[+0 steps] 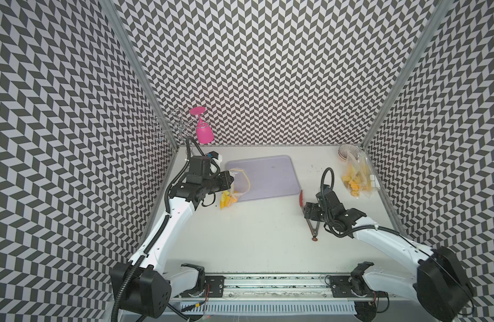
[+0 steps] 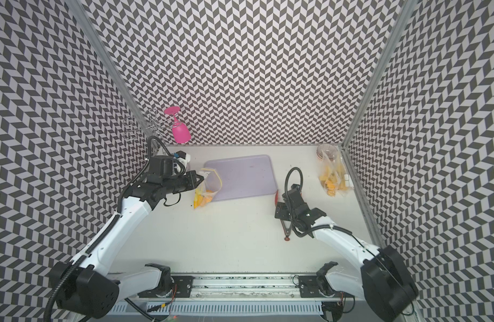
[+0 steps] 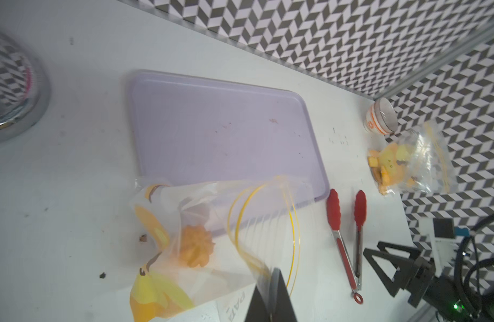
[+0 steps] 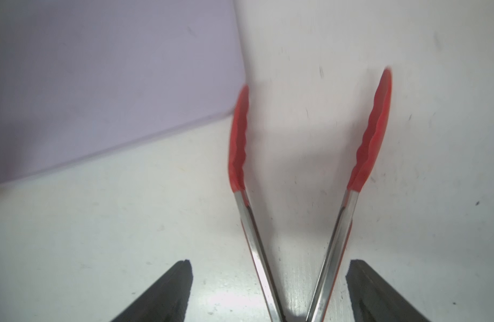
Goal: Put the cookies into a resealable bag to prevent moisture
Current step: Place the clamp at the center of the board, then place the ziploc bag at the center of the board.
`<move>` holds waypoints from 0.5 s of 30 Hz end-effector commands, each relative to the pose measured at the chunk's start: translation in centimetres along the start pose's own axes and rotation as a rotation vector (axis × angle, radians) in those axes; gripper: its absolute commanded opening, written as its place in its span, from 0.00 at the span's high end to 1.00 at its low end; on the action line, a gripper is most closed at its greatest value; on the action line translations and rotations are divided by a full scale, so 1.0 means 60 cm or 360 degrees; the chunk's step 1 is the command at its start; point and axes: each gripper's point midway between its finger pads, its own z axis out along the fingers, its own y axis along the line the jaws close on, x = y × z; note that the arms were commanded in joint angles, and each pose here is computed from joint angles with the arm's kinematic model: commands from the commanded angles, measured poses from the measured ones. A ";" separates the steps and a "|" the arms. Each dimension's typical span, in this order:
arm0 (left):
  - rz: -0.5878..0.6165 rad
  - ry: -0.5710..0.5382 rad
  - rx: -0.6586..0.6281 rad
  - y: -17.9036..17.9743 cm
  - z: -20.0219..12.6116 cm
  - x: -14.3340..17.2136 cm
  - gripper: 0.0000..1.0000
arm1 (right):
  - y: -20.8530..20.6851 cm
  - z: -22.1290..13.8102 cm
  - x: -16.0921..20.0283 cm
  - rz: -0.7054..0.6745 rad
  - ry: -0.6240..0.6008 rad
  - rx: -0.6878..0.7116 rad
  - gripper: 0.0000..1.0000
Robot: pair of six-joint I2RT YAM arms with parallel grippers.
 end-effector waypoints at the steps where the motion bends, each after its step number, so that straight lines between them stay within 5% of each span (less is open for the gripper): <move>1: 0.0197 0.0050 0.0168 -0.085 -0.026 0.008 1.00 | 0.025 -0.067 -0.091 0.0009 -0.0372 -0.0125 0.08; 11: 0.0706 0.0534 0.0485 -0.224 -0.007 0.168 1.00 | 0.101 -0.189 -0.141 -0.0303 -0.0844 -0.0661 0.19; 15: 0.0853 0.0590 0.0125 -0.161 0.040 0.187 1.00 | 0.126 -0.203 -0.141 -0.0499 -0.0857 -0.0743 0.21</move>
